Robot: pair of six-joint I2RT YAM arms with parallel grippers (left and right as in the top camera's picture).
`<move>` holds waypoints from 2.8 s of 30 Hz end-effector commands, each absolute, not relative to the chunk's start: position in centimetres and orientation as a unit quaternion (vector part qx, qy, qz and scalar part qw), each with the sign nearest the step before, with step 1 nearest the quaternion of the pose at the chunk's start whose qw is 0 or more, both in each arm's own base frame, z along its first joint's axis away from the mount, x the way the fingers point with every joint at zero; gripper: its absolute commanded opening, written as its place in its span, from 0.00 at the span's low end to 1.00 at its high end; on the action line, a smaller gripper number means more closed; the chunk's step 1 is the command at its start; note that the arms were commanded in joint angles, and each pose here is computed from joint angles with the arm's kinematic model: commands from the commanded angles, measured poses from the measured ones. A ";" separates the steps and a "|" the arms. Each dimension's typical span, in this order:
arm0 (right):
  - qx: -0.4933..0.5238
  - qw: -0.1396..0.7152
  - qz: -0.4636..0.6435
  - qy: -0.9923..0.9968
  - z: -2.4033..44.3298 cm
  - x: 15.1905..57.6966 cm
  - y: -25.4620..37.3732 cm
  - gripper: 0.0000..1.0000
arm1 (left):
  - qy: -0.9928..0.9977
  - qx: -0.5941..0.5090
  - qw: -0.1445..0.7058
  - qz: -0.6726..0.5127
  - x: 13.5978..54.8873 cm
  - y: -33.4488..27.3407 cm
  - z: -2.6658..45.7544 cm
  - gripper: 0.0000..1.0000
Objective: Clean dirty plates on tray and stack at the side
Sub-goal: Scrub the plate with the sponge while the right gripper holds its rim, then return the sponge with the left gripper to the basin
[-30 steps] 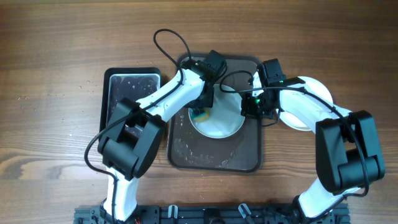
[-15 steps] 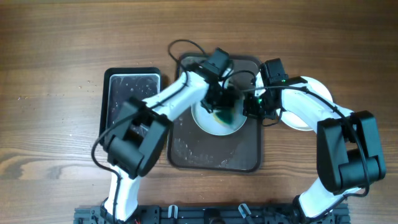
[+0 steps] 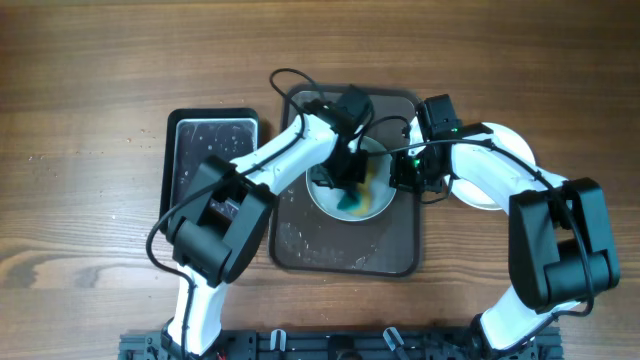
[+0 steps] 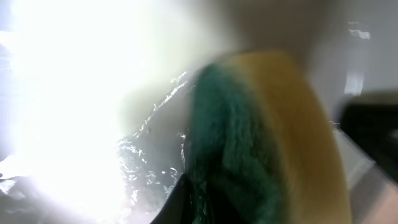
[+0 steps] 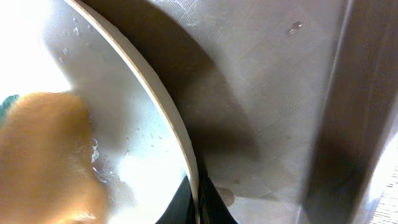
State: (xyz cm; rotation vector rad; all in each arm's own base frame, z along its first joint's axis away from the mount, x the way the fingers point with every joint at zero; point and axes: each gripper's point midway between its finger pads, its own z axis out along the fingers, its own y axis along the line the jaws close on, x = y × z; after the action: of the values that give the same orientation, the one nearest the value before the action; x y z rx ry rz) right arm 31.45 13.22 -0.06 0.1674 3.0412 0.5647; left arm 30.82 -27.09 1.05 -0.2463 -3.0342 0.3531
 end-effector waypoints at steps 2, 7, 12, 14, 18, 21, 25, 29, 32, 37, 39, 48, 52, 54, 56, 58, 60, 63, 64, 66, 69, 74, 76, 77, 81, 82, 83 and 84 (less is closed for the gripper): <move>0.060 0.009 0.147 0.987 -1.7 31.0 12.1 0.04 | -0.995 -0.026 -0.024 -0.090 34.2 -17.2 -0.2 0.04; 0.060 0.008 0.147 0.987 -1.8 31.0 12.1 0.04 | -0.994 -0.009 -0.044 -0.100 34.8 -16.5 1.1 0.04; 0.058 0.008 0.149 0.987 -1.7 31.0 12.2 0.04 | -0.994 0.031 -0.068 -0.082 35.0 -16.7 3.4 0.04; 0.058 0.008 0.149 0.987 -1.7 31.0 12.1 0.04 | -0.997 0.031 -0.064 -0.035 34.6 -18.1 4.8 0.04; 0.058 0.008 0.149 0.987 -1.7 31.0 12.2 0.04 | -0.995 -0.012 -0.053 0.087 33.4 -21.6 8.4 0.04; 0.058 0.008 0.149 0.987 -1.7 31.0 12.1 0.04 | -0.992 0.006 -0.061 0.111 32.9 -20.1 11.6 0.04; 0.049 0.007 0.156 0.987 -1.7 30.9 12.4 0.04 | -0.992 0.020 -0.071 0.099 33.1 -15.2 13.9 0.04; 0.040 0.008 0.161 0.986 -1.6 30.9 12.6 0.04 | -0.993 0.093 -0.071 0.018 34.1 -7.5 13.2 0.04; 0.035 0.012 0.162 0.986 -1.6 31.1 12.6 0.04 | -0.988 0.129 -0.062 0.051 34.5 -5.8 11.9 0.04; 0.035 0.011 0.162 0.986 -1.6 31.0 12.6 0.04 | -0.978 0.008 -0.049 0.201 33.9 -13.3 12.6 0.25; 0.035 0.011 0.162 0.986 -1.6 31.0 12.6 0.04 | -0.980 -0.028 -0.049 0.190 33.2 -15.5 11.6 0.54; 0.036 0.006 0.164 0.986 -1.6 30.8 12.7 0.04 | -0.985 -0.015 -0.045 0.165 30.9 -17.0 3.0 0.63; 0.036 0.006 0.164 0.986 -1.6 30.8 12.7 0.04 | -0.985 -0.017 -0.052 0.165 30.6 -16.9 0.8 0.41; 0.036 0.005 0.164 0.986 -1.6 30.8 12.7 0.04 | -0.984 -0.017 -0.055 0.166 30.8 -16.9 0.5 0.21; 0.036 0.005 0.164 0.986 -1.6 30.8 12.7 0.04 | -0.984 -0.017 -0.057 0.167 30.9 -17.0 0.5 0.04; 0.037 0.005 0.164 0.986 -1.6 30.7 12.7 0.04 | -0.984 -0.013 -0.055 0.170 30.8 -17.0 1.1 0.04; 0.037 0.004 0.164 0.986 -1.6 30.7 12.7 0.04 | -0.983 -0.001 -0.061 0.174 31.1 -17.0 3.1 0.04; 0.037 0.004 0.164 0.986 -1.6 30.7 12.7 0.04 | -0.980 0.015 -0.083 0.178 31.5 -16.3 7.1 0.04; 0.037 0.004 0.164 0.986 -1.6 30.7 12.7 0.04 | -0.980 0.025 -0.094 0.175 31.5 -15.3 8.8 0.04; 0.037 0.004 0.164 0.986 -1.6 30.7 12.7 0.04 | -0.981 0.051 -0.115 0.147 31.5 -12.7 10.3 0.04; 0.037 0.003 0.164 0.986 -1.6 30.7 12.6 0.04 | -0.984 0.108 -0.128 0.054 31.4 -6.6 10.5 0.04; 0.037 0.007 0.165 0.986 -1.6 30.9 12.7 0.04 | -0.979 0.162 -0.121 -0.017 31.6 -1.5 7.5 0.04; 0.036 0.010 0.165 0.986 -1.5 31.0 12.7 0.04 | -0.979 0.166 -0.118 -0.019 31.8 -1.3 5.2 0.04; 0.036 0.011 0.166 0.985 -1.5 31.0 12.7 0.04 | -0.979 0.166 -0.115 -0.021 31.9 -1.2 4.2 0.04; 0.033 0.018 0.168 0.985 -1.5 31.4 12.8 0.04 | -0.978 0.168 -0.106 -0.058 32.0 -0.1 2.5 0.08; 0.033 0.019 0.168 0.985 -1.5 31.4 12.8 0.04 | -0.978 0.168 -0.106 -0.061 32.0 0.0 2.5 0.10; 0.032 0.020 0.168 0.985 -1.3 31.5 12.8 0.04 | -0.978 0.168 -0.106 -0.059 32.0 0.0 2.7 0.14; 0.031 0.017 0.167 0.985 -1.1 31.4 12.8 0.04 | -0.979 0.168 -0.106 -0.052 31.9 -0.3 3.1 0.24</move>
State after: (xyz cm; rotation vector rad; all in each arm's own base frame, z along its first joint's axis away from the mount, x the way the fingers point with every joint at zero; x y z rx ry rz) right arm 31.53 13.57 0.00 0.1149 3.0319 0.5795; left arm 31.63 -1.00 2.25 0.5359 -3.2822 -0.1233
